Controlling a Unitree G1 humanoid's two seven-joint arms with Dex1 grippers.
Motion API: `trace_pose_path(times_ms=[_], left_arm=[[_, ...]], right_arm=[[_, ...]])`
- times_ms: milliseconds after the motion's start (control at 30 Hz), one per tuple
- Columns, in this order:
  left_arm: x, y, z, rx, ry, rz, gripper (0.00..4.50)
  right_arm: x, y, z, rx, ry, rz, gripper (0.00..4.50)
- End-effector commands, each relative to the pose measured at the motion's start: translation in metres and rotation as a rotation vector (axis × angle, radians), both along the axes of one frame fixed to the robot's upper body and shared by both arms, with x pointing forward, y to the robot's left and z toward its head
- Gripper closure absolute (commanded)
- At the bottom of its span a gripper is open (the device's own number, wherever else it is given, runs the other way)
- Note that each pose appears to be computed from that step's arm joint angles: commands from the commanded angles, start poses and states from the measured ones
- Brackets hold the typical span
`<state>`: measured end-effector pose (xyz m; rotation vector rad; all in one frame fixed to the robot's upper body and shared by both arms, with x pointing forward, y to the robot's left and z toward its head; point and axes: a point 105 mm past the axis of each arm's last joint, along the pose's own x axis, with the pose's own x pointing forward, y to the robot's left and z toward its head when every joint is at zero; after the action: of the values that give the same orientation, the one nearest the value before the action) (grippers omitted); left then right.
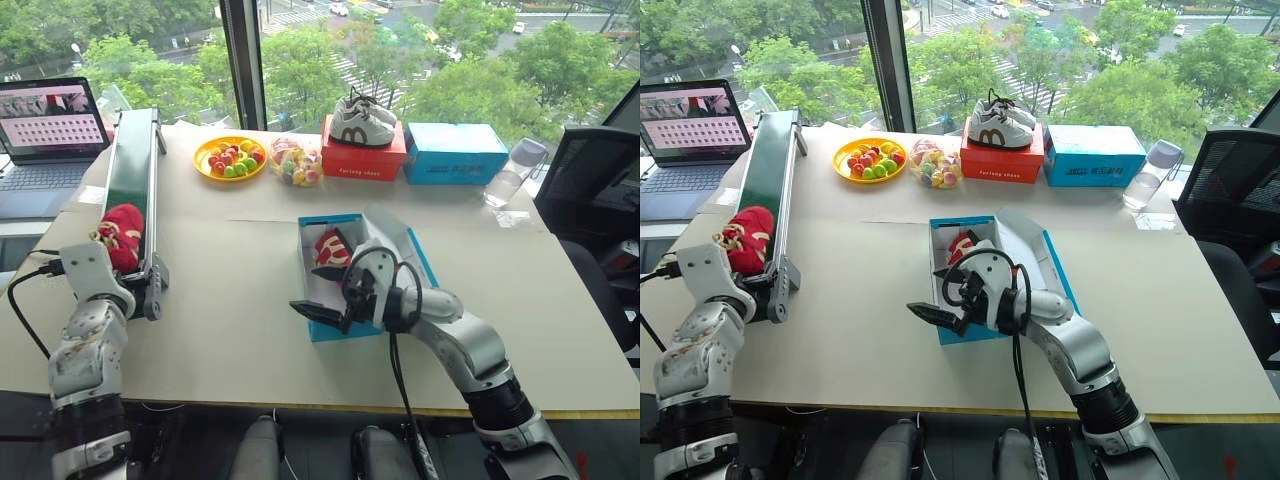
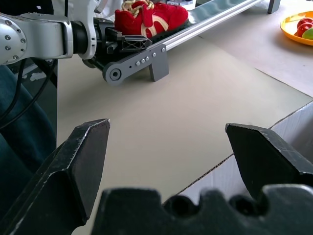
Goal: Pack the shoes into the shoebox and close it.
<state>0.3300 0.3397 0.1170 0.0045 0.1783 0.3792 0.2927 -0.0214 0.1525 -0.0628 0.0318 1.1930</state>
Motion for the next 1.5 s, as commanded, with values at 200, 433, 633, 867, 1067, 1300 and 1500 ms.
trace_pose_path(times_ms=[200,433,633,867,1067,1300,1500], left_arm=[[0.012,-0.017,0.045,-0.079,-0.247,-0.059,1.43],[0.01,-0.119,0.098,-0.1,-0.522,-0.492,1.43],[0.009,-0.169,0.08,-0.207,-0.453,-0.706,1.43],[0.001,-0.221,0.08,-0.303,-0.435,-0.932,1.43],[-0.02,-0.268,0.077,-0.433,-0.38,-1.137,1.43],[-0.033,-0.296,0.076,-0.436,-0.35,-1.233,1.43],[-0.025,-0.289,0.072,-0.39,-0.333,-1.193,1.49]], right_arm=[[0.001,-0.002,0.025,0.051,-0.061,-0.009,0.0],[0.08,-0.039,0.067,0.581,0.443,-0.429,0.0],[0.056,-0.005,0.082,0.675,0.754,-0.211,0.0],[0.043,0.009,0.083,0.602,0.765,-0.18,0.0],[0.048,0.005,0.081,0.601,0.751,-0.228,0.0],[0.053,0.0,0.082,0.613,0.729,-0.271,0.0],[0.056,-0.007,0.085,0.639,0.71,-0.301,1.39]])
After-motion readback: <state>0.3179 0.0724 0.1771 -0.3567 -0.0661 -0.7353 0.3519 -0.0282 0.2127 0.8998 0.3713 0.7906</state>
